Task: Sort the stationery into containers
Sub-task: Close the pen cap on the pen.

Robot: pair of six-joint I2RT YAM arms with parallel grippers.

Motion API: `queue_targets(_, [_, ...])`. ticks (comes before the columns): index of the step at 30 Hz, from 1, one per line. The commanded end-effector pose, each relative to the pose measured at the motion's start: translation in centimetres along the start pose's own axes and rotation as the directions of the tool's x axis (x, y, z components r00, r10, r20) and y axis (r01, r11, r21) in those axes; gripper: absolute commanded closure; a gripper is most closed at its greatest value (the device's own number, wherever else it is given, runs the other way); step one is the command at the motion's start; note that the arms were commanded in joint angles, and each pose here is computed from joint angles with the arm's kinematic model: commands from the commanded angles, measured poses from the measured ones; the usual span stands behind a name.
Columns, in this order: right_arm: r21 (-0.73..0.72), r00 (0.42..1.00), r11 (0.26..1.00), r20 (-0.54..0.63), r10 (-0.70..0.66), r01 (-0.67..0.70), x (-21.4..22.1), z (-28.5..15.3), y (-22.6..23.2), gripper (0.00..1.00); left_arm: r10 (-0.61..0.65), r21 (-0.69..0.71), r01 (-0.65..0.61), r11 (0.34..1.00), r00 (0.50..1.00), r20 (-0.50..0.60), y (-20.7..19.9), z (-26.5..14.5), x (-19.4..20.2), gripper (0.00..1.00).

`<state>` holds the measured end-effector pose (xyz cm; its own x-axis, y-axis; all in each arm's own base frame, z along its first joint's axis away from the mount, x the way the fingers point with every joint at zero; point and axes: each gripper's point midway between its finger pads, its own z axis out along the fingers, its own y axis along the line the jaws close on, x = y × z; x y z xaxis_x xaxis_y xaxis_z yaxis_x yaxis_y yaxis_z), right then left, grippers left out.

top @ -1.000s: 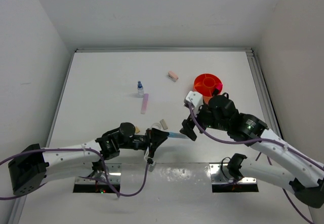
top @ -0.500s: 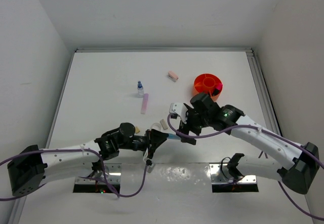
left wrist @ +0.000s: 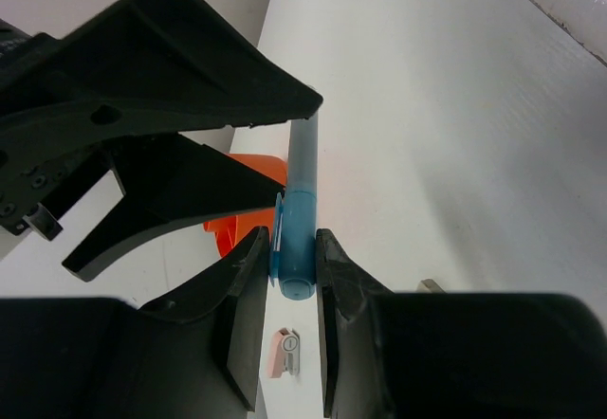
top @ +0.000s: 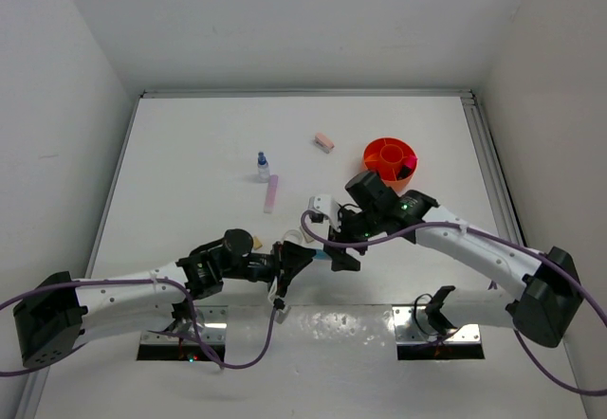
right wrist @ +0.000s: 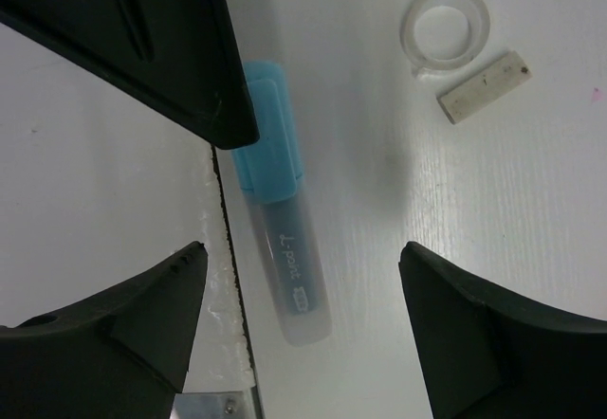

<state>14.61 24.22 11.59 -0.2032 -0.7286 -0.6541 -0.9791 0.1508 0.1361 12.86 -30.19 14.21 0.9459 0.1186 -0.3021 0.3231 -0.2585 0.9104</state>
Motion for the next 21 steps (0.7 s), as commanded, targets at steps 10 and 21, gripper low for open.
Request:
queue_targets(10, [-0.044, 1.0, 0.999, 0.015, 0.023, -0.022, 0.4, 1.6, -0.2, 0.37, 0.048, -0.083, -0.043, 0.996, 0.997, 0.057, 3.7, -0.4, -1.7, 1.0])
queue_targets(21, [-0.063, 0.999, 0.998, 0.051, 0.019, -0.016, -2.3, 1.3, 0.6, 0.63, 0.081, -0.069, -0.075, 0.995, 0.992, 0.098, 3.8, -0.3, -2.6, 1.0])
